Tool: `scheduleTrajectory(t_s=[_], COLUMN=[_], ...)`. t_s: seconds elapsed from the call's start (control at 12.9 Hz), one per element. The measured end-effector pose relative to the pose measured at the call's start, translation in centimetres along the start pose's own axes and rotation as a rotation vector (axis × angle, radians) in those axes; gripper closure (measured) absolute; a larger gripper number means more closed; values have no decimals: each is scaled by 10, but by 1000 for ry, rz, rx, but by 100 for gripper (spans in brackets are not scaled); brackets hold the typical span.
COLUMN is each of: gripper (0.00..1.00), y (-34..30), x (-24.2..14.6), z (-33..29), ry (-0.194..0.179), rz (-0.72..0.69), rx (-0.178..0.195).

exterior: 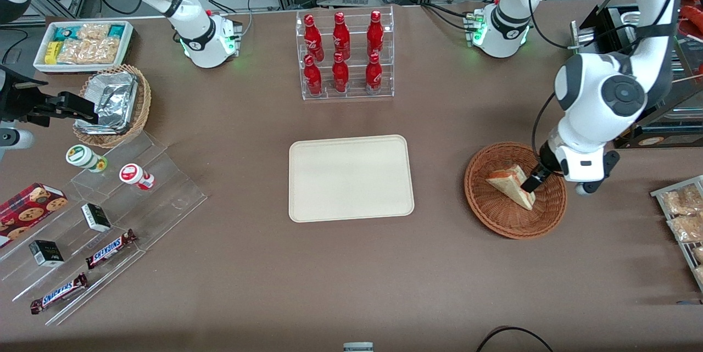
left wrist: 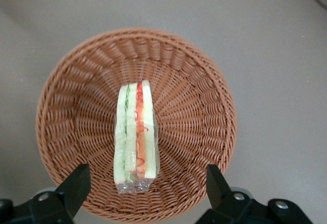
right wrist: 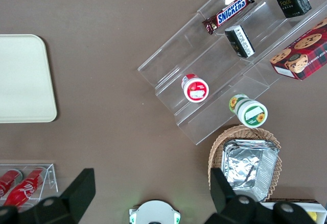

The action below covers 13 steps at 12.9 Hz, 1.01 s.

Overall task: Place sandwich from basket to tray
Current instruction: 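Close the left gripper on the wrapped sandwich and lift it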

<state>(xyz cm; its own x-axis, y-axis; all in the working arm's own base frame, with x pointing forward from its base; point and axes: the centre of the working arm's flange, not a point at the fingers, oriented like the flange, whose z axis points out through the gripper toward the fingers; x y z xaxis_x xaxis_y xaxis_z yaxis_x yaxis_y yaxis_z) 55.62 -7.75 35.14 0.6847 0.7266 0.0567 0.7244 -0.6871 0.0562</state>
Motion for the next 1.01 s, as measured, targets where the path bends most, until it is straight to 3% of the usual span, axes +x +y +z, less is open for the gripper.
scheduleTrajectory(t_s=[0.23,0.7,1.01], gripper=[0,0,0], y=[-10,-8,-11], x=[-9,-9,-11], z=[20,50,70], ry=[-21,-20,-35], rz=[-24,-29,-29], rx=[30,25,44])
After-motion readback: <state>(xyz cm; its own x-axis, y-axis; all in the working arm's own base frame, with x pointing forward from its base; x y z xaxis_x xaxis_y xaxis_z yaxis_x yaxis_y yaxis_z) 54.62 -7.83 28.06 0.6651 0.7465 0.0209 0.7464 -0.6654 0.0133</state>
